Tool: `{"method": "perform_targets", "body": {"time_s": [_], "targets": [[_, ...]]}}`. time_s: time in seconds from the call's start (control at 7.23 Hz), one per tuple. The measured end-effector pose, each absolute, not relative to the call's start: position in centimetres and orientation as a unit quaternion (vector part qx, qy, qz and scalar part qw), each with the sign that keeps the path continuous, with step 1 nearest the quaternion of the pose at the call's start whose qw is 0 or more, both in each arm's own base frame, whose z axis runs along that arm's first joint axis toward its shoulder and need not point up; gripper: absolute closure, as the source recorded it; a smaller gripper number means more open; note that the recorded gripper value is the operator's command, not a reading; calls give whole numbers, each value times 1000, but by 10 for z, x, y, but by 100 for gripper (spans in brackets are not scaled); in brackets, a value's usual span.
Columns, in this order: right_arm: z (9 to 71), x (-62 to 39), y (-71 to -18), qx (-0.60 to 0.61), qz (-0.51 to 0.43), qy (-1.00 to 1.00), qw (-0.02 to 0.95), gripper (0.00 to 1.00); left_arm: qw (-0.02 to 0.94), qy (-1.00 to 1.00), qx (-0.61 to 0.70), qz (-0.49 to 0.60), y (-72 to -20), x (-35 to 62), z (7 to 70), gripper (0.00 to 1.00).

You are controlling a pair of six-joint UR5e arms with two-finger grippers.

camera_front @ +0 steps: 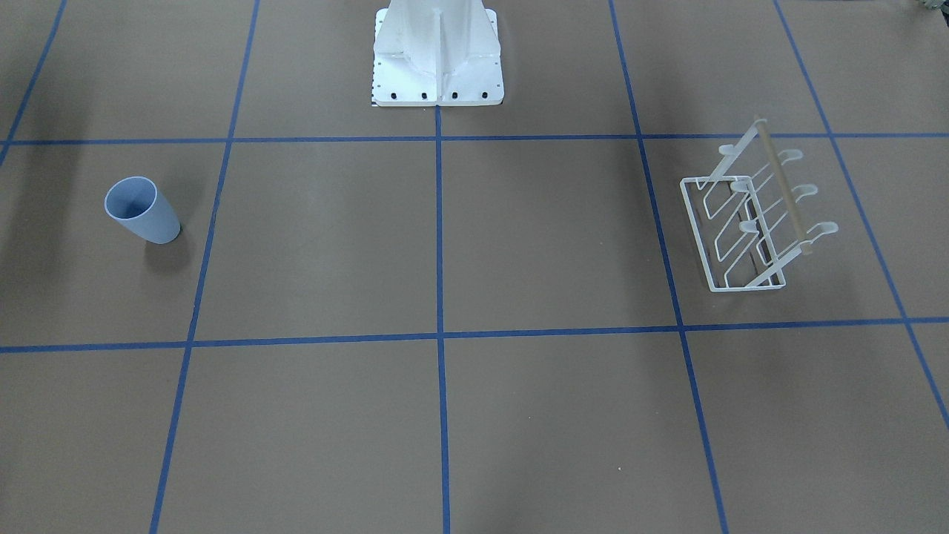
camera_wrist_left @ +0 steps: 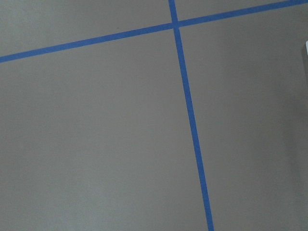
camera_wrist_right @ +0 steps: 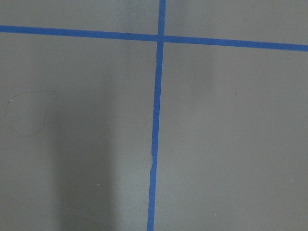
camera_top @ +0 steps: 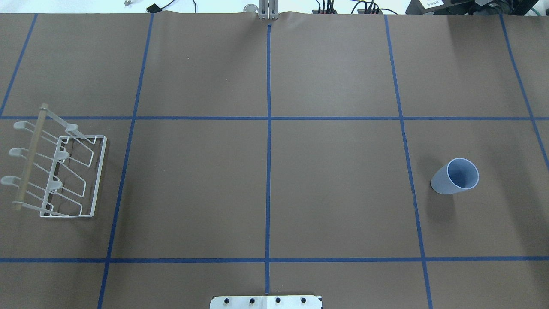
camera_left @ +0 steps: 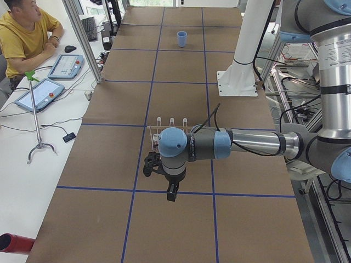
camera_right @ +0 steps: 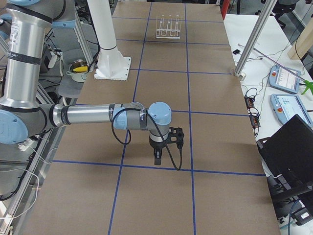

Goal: Hang cup on cup holder

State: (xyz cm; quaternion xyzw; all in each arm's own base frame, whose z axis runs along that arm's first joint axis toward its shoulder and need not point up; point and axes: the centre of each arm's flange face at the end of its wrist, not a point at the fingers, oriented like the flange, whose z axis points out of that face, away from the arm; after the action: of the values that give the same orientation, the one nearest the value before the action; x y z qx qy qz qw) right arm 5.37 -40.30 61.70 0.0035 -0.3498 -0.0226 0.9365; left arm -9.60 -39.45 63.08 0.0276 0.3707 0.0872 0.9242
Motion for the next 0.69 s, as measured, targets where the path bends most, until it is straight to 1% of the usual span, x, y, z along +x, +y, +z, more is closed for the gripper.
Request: {"method": "perform_targets", "body": {"time_s": [0.69], "targets": [[615, 53, -405, 7, -23, -354, 935, 0, 925, 368, 37, 90, -400, -97, 621, 2]]}}
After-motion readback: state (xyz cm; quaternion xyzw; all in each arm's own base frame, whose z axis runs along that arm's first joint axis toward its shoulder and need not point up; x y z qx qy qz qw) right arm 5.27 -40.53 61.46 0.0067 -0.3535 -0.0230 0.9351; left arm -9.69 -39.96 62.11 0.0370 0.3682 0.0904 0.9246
